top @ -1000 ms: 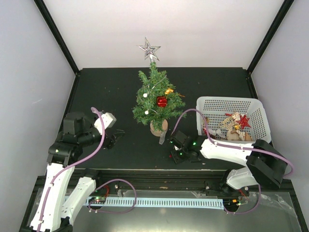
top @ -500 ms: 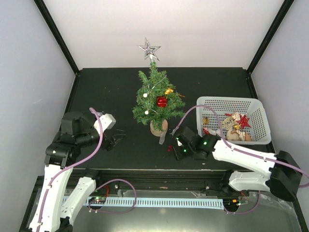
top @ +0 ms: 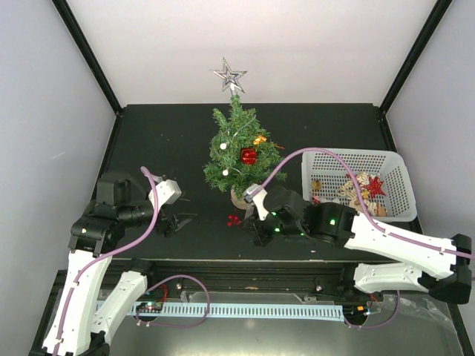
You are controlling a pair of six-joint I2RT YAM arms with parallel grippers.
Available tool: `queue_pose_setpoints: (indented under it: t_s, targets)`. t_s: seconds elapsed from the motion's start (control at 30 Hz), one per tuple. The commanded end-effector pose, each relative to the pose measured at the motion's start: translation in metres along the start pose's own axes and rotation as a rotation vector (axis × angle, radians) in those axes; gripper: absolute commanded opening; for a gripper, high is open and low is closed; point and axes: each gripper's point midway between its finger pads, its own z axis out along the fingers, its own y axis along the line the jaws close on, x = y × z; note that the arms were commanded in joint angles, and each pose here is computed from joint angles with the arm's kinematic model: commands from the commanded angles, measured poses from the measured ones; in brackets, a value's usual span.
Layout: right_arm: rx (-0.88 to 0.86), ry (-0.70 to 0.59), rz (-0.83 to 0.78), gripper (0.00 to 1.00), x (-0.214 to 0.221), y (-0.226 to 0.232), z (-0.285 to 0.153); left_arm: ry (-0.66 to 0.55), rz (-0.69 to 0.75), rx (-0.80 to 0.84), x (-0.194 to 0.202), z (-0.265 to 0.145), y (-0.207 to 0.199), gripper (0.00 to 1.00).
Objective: Decorate the small christmas tree
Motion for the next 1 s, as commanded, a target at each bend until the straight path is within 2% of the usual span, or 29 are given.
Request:
queue_pose_setpoints:
  t_s: [0.0,0.3,0.73,0.8,0.97]
  targets:
    - [0.008,-0.009,-0.039,0.01,-0.015,0.018,0.005,-0.031,0.032,0.048,-0.011,-0.005,-0.012,0.81]
    - [-0.01,-0.002,-0.099,0.01,-0.032,0.053,0.019,-0.033,0.017,0.042,-0.011,-0.002,-0.008,0.69]
    - [0.119,-0.014,-0.107,0.01,-0.061,0.053,0.038,-0.052,0.018,0.088,-0.014,-0.003,-0.016,0.53]
    - [0.129,-0.012,-0.11,0.01,-0.063,0.053,0.04,-0.057,0.023,0.098,-0.015,-0.003,-0.018,0.53]
    - [0.12,-0.021,-0.107,0.01,-0.069,0.059,0.041,-0.055,0.016,0.112,-0.016,-0.003,-0.019,0.61]
